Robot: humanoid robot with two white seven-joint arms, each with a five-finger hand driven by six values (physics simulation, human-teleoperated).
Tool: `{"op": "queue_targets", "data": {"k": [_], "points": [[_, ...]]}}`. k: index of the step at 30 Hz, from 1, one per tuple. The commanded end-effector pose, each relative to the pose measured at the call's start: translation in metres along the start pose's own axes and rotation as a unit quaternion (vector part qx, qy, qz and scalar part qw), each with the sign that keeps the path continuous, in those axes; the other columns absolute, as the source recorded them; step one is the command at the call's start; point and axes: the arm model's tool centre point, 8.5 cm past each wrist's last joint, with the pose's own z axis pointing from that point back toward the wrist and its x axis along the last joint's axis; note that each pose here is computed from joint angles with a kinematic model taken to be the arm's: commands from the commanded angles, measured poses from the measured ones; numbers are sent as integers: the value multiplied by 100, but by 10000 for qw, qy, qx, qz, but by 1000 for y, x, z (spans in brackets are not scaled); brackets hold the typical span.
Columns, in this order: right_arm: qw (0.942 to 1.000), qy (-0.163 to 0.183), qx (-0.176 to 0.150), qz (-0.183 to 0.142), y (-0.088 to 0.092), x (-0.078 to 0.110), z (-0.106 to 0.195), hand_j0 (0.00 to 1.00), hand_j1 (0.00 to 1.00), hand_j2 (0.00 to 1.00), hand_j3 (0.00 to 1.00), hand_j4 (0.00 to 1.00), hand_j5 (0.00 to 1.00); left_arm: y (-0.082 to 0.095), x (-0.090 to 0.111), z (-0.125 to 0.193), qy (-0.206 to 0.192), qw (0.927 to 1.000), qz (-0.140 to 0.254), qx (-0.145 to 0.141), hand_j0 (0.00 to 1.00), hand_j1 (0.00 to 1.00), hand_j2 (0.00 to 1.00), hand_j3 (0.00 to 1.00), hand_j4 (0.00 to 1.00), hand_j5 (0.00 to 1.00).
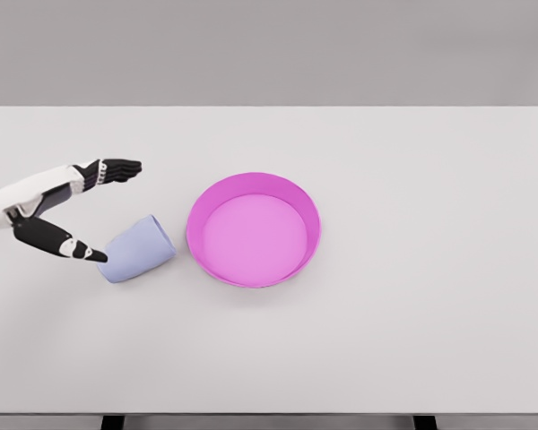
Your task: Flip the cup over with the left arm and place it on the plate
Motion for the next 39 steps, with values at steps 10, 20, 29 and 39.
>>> {"op": "queue_targets", "data": {"k": [10, 20, 29, 39], "points": [[10000, 1, 0, -1, 0, 0, 0, 100, 100, 100, 100, 100, 100, -25, -16, -33, 224, 9996, -188, -16, 100, 100, 100, 100, 100, 100], [10000, 1, 0, -1, 0, 0, 0, 100, 100, 100, 100, 100, 100, -28, -26, -24, 40, 9943, -247, 1038, 100, 100, 100, 100, 100, 100], [10000, 1, 0, -1, 0, 0, 0, 100, 100, 100, 100, 100, 100, -58, -41, -36, 237, 9959, -391, 777, 100, 100, 100, 100, 100, 100], [10000, 1, 0, -1, 0, 0, 0, 100, 100, 100, 100, 100, 100, -63, -54, -41, 777, 9936, -211, 791, 100, 100, 100, 100, 100, 100]]}}
